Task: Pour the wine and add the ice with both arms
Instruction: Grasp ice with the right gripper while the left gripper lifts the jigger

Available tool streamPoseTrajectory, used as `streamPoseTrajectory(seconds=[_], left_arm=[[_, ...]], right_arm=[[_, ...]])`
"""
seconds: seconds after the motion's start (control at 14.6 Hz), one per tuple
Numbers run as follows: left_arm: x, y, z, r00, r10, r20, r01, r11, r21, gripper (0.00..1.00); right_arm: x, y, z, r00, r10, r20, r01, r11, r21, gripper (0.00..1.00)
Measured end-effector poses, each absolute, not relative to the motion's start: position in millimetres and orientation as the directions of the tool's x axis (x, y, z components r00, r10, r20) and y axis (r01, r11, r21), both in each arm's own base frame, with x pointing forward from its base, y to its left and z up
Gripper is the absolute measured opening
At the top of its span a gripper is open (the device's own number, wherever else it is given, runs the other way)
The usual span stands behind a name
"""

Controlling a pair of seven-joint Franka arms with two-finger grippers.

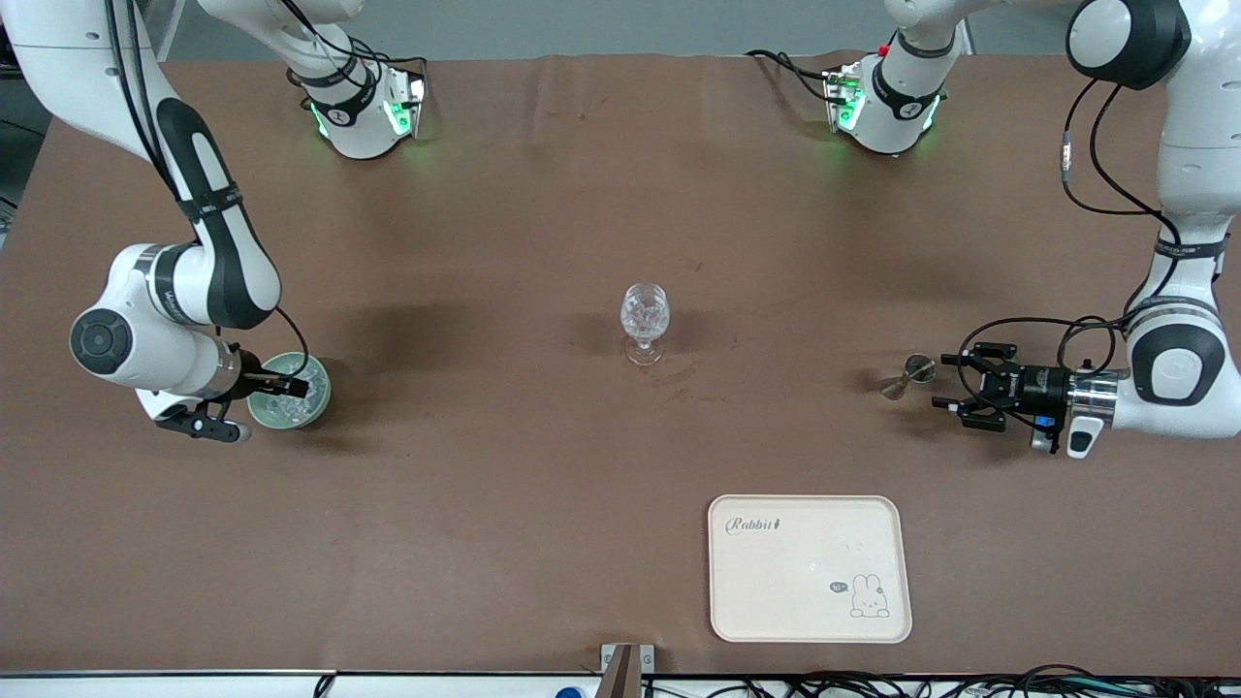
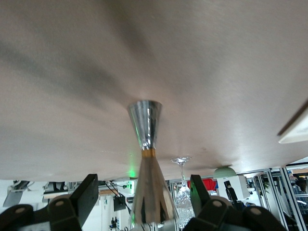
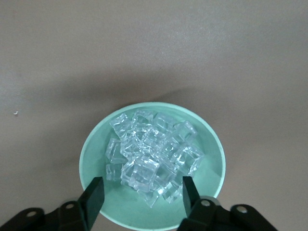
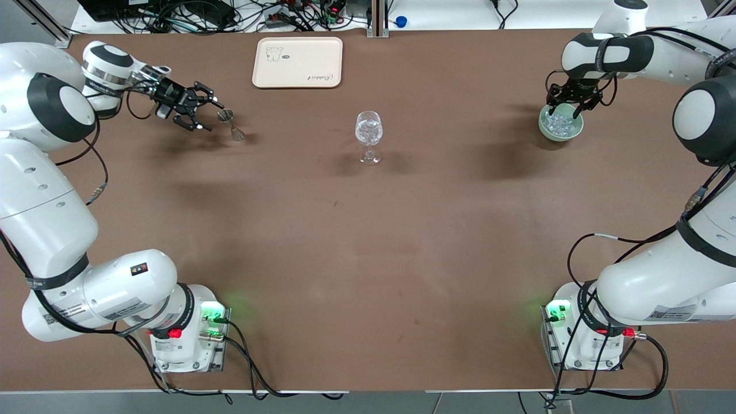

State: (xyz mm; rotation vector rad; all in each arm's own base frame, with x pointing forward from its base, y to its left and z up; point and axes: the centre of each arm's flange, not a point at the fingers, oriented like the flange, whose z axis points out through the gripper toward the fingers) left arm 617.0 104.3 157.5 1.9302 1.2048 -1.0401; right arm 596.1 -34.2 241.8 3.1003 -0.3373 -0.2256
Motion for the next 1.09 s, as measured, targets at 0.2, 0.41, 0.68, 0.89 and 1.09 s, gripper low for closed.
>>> streamPoseTrajectory(seconds=[0.2,0.41,0.68,0.89,1.09], left_arm=[[617,99,141,0.226,0.375,-0.899,0.943,-0.316,0.105,0.81],[613,94,124,0.198,0.354,-0.914,0.950,-0.298,0.091,0.80],[610,91,113,0.183,0.346,-0.920,0.952,-0.296,0.078,0.77],[608,89,110,0.176,0.343,-0.923,0.952,-0.297,0.071,0.75],[607,87,106,0.171,0.340,-0.925,0.952,-0.300,0.066,0.70]], right_arm=[[596,-34,233,0.965,-0.218,-0.148,-0.216,-0.976,0.033,0.70],[595,-35,227,0.963,-0.219,-0.154,-0.217,-0.976,0.034,0.67],[595,-35,223,0.963,-0.220,-0.158,-0.217,-0.976,0.036,0.48],[596,-36,224,0.963,-0.222,-0.155,-0.219,-0.975,0.036,0.27],[601,-37,236,0.966,-0.218,-0.141,-0.214,-0.976,0.040,0.23]])
